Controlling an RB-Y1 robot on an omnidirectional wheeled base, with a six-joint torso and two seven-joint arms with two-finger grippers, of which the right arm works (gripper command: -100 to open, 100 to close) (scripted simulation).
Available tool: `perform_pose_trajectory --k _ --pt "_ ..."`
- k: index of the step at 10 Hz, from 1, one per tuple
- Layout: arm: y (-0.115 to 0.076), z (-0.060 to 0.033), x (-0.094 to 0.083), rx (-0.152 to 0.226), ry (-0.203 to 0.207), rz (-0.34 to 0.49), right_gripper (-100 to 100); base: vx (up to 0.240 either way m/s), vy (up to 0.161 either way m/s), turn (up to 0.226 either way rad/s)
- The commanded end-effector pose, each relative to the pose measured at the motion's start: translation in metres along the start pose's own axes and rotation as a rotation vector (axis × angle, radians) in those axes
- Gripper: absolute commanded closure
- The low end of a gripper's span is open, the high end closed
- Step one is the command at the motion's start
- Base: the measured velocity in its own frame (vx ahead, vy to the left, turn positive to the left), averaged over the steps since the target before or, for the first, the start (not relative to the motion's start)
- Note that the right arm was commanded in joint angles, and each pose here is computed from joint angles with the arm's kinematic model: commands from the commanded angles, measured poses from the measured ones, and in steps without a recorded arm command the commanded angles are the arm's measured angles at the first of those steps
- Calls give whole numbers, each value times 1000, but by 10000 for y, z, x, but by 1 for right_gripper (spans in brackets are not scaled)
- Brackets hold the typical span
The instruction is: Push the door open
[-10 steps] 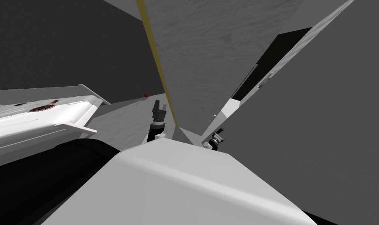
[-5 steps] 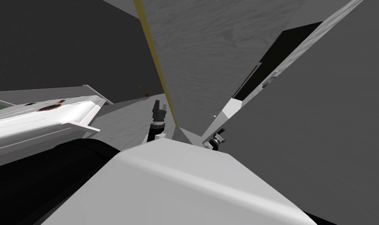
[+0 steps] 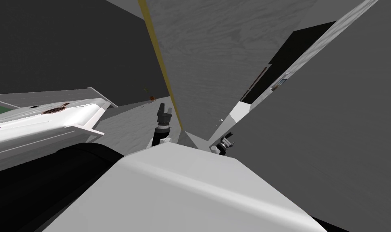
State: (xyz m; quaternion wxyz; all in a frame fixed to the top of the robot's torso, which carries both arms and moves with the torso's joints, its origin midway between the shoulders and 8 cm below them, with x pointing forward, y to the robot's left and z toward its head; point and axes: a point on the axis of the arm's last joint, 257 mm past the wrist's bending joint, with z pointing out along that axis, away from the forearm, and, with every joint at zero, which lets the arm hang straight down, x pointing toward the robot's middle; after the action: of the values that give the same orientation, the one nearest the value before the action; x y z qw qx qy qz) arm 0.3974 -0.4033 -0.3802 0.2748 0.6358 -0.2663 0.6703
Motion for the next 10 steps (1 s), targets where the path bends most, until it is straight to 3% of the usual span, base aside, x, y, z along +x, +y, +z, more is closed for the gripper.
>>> perform_pose_trajectory --k 1,2,10 --pt "239 103 44 -31 25 -32 100 17 -20 34" --pt "301 132 57 -46 29 -36 100 10 -36 60" --pt "301 132 57 -46 29 -36 100 4 -11 2"
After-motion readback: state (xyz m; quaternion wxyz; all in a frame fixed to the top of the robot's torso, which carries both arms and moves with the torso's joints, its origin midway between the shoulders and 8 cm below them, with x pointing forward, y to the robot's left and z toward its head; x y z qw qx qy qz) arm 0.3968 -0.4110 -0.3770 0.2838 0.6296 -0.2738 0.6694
